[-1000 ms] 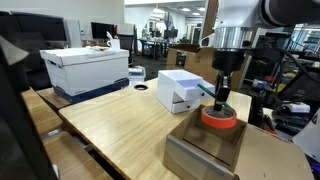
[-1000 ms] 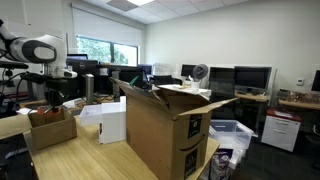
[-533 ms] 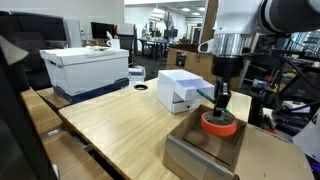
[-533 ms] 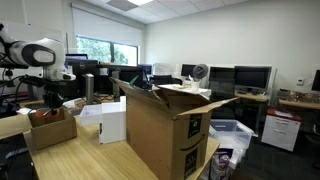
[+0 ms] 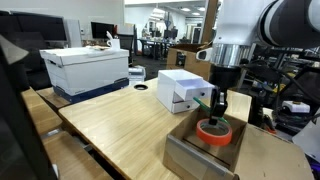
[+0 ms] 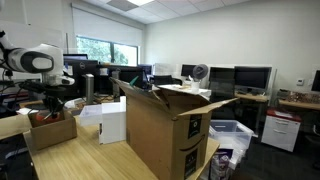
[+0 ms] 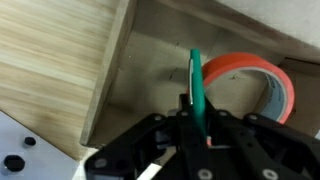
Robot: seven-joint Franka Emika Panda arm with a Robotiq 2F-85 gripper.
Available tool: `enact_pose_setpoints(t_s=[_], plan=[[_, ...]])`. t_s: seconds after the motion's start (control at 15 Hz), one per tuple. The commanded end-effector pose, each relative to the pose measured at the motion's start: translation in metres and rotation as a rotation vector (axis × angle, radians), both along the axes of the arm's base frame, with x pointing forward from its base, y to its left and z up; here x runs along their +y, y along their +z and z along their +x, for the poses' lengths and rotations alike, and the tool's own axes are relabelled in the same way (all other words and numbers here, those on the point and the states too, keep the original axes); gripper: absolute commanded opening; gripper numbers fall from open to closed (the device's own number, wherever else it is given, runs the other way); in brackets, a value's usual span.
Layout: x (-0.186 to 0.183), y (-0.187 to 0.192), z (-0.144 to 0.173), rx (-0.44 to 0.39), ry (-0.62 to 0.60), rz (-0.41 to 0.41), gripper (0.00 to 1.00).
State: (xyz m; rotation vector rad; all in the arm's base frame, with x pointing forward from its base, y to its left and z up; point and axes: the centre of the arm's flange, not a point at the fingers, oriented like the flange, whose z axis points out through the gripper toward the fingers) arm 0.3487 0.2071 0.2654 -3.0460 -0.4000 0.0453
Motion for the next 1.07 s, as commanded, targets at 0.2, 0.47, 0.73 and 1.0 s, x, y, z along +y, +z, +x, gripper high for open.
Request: enact_pose_setpoints(t_s=[0.2,0.47,0.73,1.0], plan=[[0.010,-0.031,-0.025,-0.005,-0.026,0.041,0.05],[0.018,-0.036,-0.037,0.013,-0.037,0.055,0.41],[0.031,-0.031,-0.047,0.026,-0.023,0.058,0.64],[0.039,-0.024,-0.055,0.021,-0.032,0.069,0.85]])
